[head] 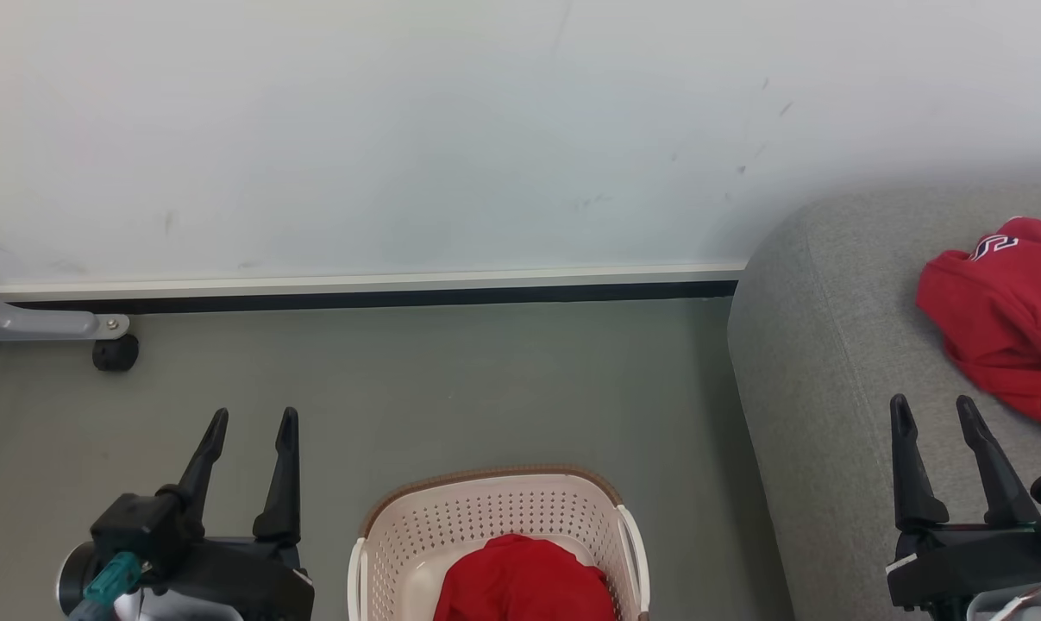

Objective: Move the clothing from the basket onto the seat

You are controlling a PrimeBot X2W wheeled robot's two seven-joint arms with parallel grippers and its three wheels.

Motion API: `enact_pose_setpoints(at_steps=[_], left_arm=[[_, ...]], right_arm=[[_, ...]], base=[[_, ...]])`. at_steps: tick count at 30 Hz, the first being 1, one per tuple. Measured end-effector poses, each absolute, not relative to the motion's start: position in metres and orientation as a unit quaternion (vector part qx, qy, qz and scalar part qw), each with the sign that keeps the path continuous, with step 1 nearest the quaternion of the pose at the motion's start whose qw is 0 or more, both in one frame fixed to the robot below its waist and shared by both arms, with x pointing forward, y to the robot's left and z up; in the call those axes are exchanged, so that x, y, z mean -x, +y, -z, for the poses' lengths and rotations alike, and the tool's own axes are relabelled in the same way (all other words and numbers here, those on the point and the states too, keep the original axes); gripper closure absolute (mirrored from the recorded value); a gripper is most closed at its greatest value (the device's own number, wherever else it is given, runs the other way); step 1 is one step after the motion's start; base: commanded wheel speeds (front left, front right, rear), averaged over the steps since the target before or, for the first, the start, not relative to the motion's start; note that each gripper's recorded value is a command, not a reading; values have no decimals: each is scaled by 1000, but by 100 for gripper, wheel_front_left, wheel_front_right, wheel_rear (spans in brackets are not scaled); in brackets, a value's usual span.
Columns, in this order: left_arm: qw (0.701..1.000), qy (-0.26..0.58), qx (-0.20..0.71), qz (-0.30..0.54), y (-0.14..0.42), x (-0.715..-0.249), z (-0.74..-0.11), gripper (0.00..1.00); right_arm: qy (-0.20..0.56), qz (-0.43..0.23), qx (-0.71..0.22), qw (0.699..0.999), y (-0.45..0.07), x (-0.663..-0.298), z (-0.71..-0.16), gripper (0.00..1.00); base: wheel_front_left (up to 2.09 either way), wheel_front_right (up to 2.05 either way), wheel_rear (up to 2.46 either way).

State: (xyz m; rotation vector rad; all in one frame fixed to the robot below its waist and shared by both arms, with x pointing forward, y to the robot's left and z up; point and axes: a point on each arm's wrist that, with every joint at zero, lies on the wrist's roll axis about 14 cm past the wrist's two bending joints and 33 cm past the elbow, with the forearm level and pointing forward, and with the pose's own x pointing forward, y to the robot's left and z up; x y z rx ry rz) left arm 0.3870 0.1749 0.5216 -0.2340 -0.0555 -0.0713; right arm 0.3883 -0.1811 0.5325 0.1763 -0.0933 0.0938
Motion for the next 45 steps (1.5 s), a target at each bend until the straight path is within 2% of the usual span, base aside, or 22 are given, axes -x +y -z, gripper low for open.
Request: enact_pose_setpoints(at_steps=[26, 45], left_arm=[[993, -36, 110, 24, 177, -394, -522, 0], [991, 3, 112, 71, 145, -415, -492, 0]], right_arm=[[-53, -32, -84, 995, -185, -391, -532, 0], [-41, -19, -81, 996, -195, -408, -520, 0]], base=[[0, 0, 0], [0, 0, 0]])
